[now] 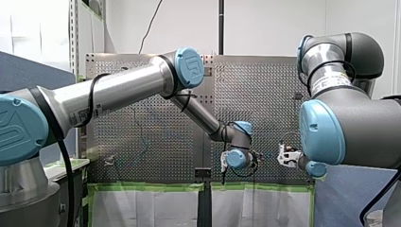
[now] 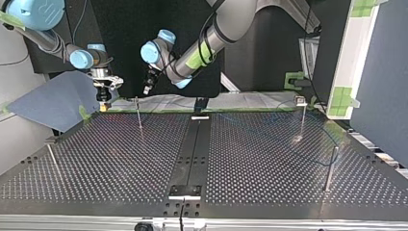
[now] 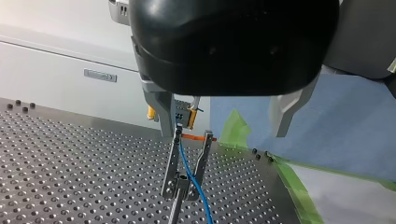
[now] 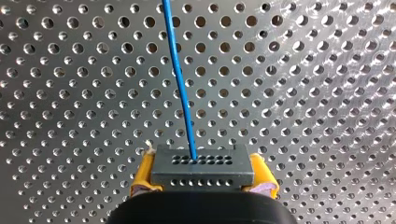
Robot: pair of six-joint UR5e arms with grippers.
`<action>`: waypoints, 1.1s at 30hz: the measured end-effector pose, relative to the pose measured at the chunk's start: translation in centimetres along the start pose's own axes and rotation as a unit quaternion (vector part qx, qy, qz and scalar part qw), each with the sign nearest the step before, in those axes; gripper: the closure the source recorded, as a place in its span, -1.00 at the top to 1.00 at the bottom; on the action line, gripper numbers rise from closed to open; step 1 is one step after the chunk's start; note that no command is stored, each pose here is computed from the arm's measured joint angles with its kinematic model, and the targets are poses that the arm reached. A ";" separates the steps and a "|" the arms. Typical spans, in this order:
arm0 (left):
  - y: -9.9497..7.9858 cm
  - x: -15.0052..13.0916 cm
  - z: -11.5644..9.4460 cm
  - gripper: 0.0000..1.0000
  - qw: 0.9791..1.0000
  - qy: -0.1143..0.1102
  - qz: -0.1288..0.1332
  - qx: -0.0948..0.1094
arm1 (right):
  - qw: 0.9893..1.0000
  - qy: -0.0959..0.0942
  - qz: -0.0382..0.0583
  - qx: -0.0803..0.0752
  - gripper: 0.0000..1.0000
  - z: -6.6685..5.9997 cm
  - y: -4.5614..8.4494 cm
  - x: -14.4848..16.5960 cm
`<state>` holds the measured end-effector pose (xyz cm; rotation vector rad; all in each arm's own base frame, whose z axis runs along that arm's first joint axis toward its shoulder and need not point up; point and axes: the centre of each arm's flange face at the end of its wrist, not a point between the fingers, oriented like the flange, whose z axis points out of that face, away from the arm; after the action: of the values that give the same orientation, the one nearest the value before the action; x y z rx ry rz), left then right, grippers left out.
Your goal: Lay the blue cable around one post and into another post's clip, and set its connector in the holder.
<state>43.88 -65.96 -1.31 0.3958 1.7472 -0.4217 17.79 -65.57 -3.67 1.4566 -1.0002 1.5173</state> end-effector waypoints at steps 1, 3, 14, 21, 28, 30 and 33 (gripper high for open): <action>0.0 0.0 0.0 0.98 1.000 0.000 0.000 0.000 | 1.000 0.000 0.000 0.000 -0.80 0.0 0.0 0.0; 0.0 0.0 0.0 0.98 1.000 0.000 0.000 0.000 | 1.000 0.000 0.000 0.000 -0.80 0.0 0.0 0.0; 0.1 0.0 0.0 0.98 1.000 0.002 0.000 0.004 | 1.000 0.000 0.000 -0.002 -0.80 0.0 0.0 0.0; -0.3 -0.4 -1.0 0.98 1.000 0.008 0.014 0.010 | 1.000 -0.001 0.000 -0.002 -0.80 0.0 0.0 0.0; -0.6 -2.6 -2.2 0.98 1.000 -0.010 0.017 0.017 | 1.000 -0.002 0.001 -0.002 -0.80 0.0 -0.1 0.0; -0.6 -3.4 -2.6 0.98 1.000 -0.017 0.016 0.018 | 1.000 -0.002 0.001 -0.001 -0.80 0.0 -0.1 0.0; -0.5 -4.5 -3.0 0.98 0.999 -0.029 0.012 0.017 | 1.000 -0.002 0.002 -0.001 -0.80 0.0 -0.1 0.0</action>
<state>42.02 -65.14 3.67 0.4232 1.6788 -0.4425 17.92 -65.51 -3.70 1.4579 -1.0068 1.5159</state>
